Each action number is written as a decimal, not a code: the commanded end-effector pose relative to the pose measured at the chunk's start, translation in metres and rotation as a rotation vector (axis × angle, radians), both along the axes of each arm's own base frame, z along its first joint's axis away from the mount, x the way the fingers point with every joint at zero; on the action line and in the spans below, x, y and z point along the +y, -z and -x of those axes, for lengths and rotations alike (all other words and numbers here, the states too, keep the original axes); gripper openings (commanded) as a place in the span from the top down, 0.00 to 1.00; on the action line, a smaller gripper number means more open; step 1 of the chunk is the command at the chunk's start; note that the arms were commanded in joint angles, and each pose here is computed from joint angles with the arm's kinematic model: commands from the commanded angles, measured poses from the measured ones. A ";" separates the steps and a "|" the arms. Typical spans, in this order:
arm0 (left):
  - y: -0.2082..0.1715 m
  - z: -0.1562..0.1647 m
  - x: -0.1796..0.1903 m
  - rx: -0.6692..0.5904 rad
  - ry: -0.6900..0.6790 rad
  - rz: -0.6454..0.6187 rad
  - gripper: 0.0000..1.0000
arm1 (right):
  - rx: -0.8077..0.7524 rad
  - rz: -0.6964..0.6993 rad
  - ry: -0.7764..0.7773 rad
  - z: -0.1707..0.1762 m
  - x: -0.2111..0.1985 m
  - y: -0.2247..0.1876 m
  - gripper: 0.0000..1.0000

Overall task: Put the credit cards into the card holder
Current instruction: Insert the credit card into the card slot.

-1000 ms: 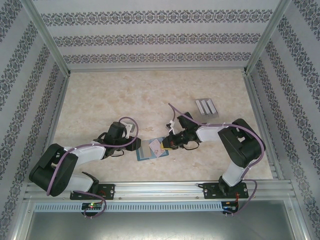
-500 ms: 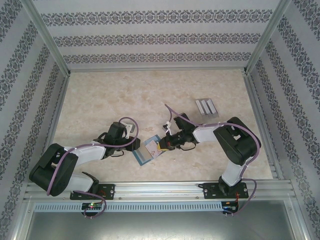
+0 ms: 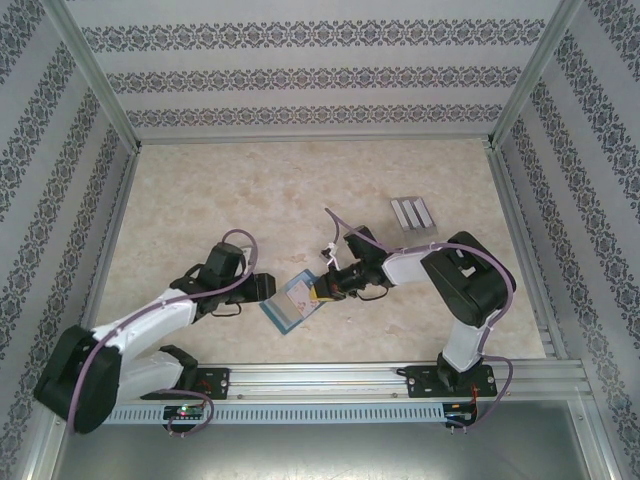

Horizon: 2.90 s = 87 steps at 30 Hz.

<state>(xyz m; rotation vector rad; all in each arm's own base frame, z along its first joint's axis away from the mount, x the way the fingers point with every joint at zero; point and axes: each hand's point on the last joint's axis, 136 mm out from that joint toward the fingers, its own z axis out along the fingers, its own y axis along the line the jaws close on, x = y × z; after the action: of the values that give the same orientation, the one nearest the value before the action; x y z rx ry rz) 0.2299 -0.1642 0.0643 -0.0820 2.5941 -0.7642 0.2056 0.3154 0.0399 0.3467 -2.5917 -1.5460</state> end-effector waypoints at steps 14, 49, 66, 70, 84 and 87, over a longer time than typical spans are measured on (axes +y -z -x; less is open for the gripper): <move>0.059 0.052 -0.007 0.330 -0.052 0.009 0.82 | -0.054 -0.083 -0.072 -0.001 0.015 -0.007 1.00; 0.075 0.043 0.021 0.333 -0.047 -0.238 0.94 | 0.004 -0.073 -0.036 -0.020 0.006 0.010 0.99; 0.069 0.038 0.021 0.304 -0.092 -0.217 0.95 | 0.019 -0.050 -0.041 -0.001 0.027 0.003 0.73; 0.065 0.036 0.026 0.295 -0.100 -0.242 0.95 | -0.005 -0.005 -0.018 -0.004 0.017 0.004 0.71; 0.066 0.038 0.020 0.297 -0.075 -0.208 0.96 | -0.038 0.077 -0.058 0.005 0.033 0.014 0.96; 0.066 0.036 0.020 0.294 -0.079 -0.209 0.94 | -0.070 0.102 -0.071 0.008 0.042 0.013 0.96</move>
<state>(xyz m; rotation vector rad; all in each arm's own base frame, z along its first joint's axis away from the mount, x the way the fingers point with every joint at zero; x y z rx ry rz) 0.2108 -0.1650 0.0169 -0.2127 2.8332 -0.6176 0.1958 0.3470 0.0272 0.4507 -2.6311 -1.4221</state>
